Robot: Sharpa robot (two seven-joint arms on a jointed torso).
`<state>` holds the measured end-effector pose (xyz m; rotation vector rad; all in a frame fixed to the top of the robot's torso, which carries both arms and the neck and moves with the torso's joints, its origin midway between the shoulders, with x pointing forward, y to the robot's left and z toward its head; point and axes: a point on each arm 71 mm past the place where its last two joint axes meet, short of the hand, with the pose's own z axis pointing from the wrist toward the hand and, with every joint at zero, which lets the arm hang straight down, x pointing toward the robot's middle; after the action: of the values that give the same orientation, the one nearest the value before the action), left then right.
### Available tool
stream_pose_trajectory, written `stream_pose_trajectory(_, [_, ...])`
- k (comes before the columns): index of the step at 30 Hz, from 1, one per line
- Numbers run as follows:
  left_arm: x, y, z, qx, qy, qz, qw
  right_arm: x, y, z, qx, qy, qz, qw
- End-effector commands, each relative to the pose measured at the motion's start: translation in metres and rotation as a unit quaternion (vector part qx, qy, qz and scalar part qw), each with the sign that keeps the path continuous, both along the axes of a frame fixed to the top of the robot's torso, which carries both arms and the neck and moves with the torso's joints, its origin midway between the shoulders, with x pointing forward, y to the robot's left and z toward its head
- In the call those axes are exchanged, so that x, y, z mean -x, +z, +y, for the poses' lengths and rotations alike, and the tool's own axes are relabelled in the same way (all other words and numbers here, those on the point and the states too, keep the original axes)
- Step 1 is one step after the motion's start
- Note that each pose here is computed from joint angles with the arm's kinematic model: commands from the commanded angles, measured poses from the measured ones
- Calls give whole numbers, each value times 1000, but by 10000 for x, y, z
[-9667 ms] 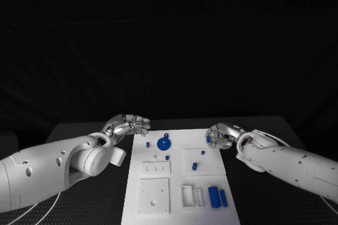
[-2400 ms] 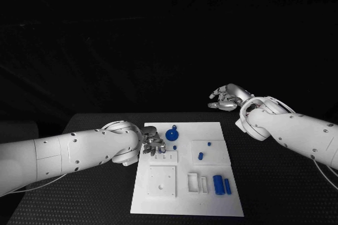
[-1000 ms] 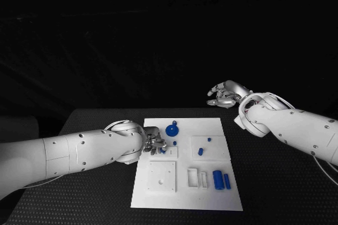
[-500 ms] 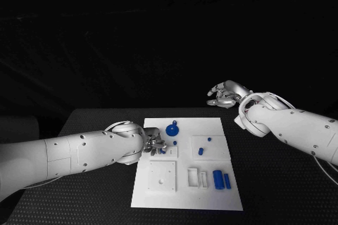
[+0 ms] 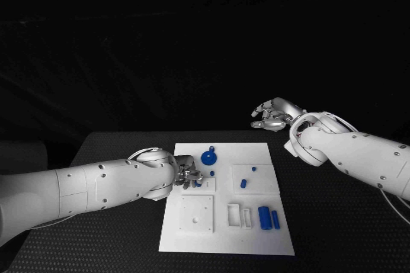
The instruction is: Assemble the parts on the task board
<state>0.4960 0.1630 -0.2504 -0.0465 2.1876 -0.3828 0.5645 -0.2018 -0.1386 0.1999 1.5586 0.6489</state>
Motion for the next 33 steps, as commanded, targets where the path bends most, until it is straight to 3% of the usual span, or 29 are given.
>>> stream_pose_trajectory(1, [15,-2,-35,-2,-10,3,1000,2,-2,11,3,4,3,1000])
stream_pose_trajectory(19, [69,-52,-84,-23,-37,41,998,6,-14,29,4,7,7,1000])
stream_pose_trajectory(33, [72,-59,-77,-27,-39,45,998,5,-33,30,4,7,9,1000])
